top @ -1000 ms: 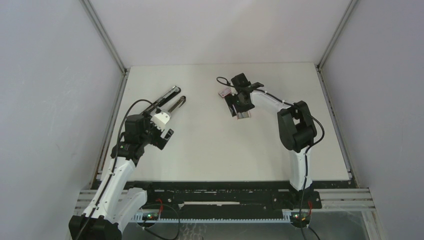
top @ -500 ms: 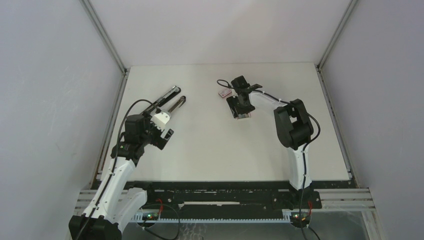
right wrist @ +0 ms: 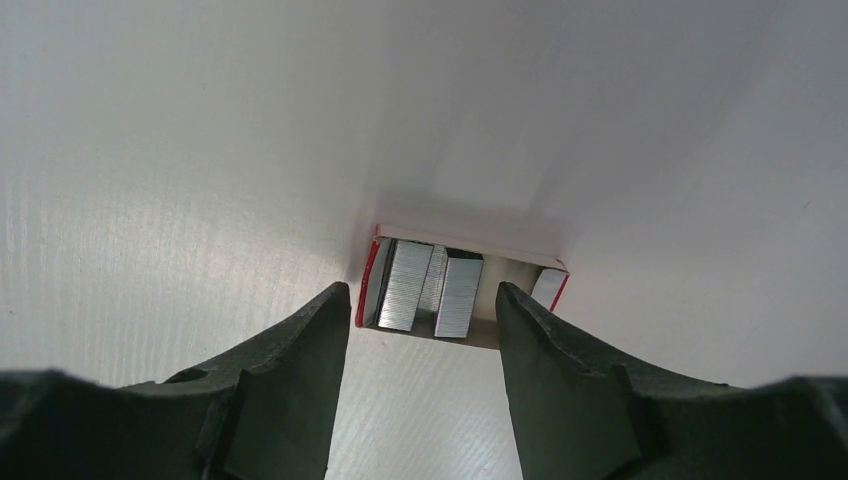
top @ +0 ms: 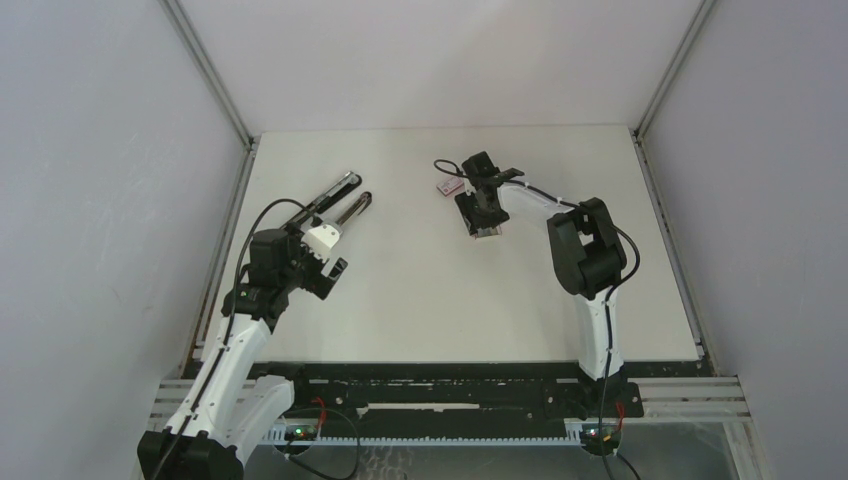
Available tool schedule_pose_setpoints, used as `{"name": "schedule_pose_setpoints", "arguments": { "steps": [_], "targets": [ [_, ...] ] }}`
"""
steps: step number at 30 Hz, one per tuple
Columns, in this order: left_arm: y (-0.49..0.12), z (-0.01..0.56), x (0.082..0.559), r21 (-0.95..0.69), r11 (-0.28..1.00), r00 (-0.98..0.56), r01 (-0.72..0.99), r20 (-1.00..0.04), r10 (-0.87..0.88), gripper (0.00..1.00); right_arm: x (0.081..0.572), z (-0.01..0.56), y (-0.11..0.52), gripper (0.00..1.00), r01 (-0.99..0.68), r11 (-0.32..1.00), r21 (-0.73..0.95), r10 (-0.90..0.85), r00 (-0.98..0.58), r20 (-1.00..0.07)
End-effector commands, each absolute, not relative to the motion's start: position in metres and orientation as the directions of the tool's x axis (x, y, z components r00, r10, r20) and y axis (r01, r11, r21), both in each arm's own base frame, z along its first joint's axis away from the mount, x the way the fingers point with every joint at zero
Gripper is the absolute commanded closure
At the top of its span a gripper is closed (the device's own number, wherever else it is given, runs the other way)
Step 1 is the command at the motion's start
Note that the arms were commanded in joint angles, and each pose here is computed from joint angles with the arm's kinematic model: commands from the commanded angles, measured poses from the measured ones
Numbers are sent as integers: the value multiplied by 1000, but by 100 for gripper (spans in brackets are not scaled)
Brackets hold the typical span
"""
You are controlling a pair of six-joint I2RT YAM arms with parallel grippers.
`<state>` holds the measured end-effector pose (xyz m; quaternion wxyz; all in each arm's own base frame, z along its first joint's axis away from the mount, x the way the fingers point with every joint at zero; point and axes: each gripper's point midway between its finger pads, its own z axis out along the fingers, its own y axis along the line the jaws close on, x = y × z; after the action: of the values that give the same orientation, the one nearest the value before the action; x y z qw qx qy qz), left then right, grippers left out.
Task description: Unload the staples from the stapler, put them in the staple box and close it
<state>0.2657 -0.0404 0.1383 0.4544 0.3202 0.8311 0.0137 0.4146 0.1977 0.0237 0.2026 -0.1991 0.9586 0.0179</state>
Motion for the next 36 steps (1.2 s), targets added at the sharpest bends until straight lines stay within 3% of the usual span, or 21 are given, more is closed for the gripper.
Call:
{"name": "schedule_pose_setpoints", "arguments": {
  "steps": [1, 20, 34, 36],
  "targets": [
    [-38, 137, 268, 335, 791, -364, 512, -750, 552, 0, 421, 23, 202, 45, -380, 924, -46, -364, -834, -415],
    [-38, 137, 268, 336, 790, -361, 513, -751, 553, 0, 420, 24, 202, 62, -380, 924, -40, -361, -836, -413],
    [-38, 137, 268, 337, 791, -363, 511, -750, 553, 0, 421, 28, 202, 63, -378, 925, -41, -359, -831, -424],
    [-38, 137, 268, 336, 790, -362, 513, -750, 554, 0, 421, 30, 203, 59, -381, 924, -38, -359, -830, -427]
  ]
}}
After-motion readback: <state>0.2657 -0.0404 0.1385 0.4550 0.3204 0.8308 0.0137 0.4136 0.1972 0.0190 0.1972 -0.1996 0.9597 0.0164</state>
